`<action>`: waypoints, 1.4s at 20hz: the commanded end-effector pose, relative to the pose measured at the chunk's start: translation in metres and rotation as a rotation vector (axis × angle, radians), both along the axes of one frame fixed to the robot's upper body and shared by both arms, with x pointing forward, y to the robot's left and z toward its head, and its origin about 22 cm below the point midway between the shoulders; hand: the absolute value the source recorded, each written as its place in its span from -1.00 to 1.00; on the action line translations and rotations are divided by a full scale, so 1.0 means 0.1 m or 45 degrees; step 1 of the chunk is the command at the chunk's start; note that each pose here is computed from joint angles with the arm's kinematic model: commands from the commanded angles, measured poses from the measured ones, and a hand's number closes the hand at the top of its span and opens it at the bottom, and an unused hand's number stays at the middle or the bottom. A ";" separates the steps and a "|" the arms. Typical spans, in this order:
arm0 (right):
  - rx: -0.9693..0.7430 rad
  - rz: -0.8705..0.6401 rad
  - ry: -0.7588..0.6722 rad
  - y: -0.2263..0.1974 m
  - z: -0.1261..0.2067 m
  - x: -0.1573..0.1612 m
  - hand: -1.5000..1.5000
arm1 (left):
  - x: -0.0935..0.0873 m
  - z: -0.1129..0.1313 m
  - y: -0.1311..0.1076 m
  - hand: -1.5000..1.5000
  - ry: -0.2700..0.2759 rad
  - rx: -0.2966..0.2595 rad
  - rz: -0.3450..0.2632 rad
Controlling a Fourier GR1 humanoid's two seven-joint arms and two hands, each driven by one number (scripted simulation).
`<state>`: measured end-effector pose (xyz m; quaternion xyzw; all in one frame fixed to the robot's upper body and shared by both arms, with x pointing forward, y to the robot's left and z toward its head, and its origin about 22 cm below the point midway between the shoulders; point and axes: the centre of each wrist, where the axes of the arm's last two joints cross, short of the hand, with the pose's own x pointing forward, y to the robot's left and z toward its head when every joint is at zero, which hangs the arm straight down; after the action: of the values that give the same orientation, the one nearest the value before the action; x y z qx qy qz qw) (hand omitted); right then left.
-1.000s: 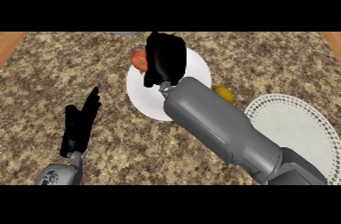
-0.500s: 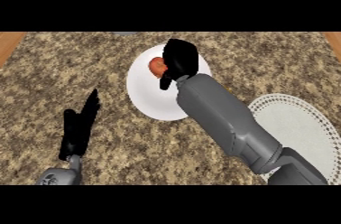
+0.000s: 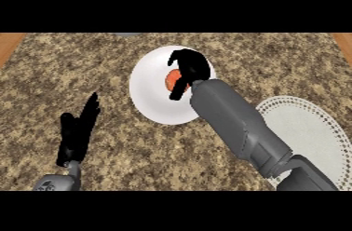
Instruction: Pick the squash from the placemat and place it in the plate
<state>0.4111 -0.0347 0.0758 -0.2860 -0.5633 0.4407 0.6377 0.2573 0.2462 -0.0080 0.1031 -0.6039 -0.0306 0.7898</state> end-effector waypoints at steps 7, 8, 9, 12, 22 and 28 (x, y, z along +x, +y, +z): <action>0.824 -0.006 -0.282 -0.25 0.27 0.07 -1.00 | -0.07 -0.04 -0.18 0.00 -0.009 -0.037 0.033; 0.886 -0.015 -0.314 -0.22 0.29 0.03 -1.00 | -0.16 -0.17 -0.07 0.00 0.002 0.001 0.021; 0.914 -0.024 -0.285 -0.27 0.14 -0.03 -1.00 | 0.00 -0.03 -0.05 0.00 -0.013 0.007 0.032; 0.999 0.004 -0.215 -0.37 0.10 0.01 -1.00 | 0.09 0.03 0.09 0.00 0.002 0.034 0.048; 1.069 0.122 -0.224 -0.58 -0.44 -0.11 -1.00 | -0.14 0.00 -0.03 0.00 0.012 0.017 0.033; 1.008 0.086 -0.237 -0.50 -0.29 0.01 -1.00 | 0.05 0.06 0.04 0.00 0.008 -0.002 0.048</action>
<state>0.4118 -0.0885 0.0480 -0.0239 -0.7571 0.1839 0.6265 0.2535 0.2496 -0.0092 0.1137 -0.5997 -0.0179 0.7919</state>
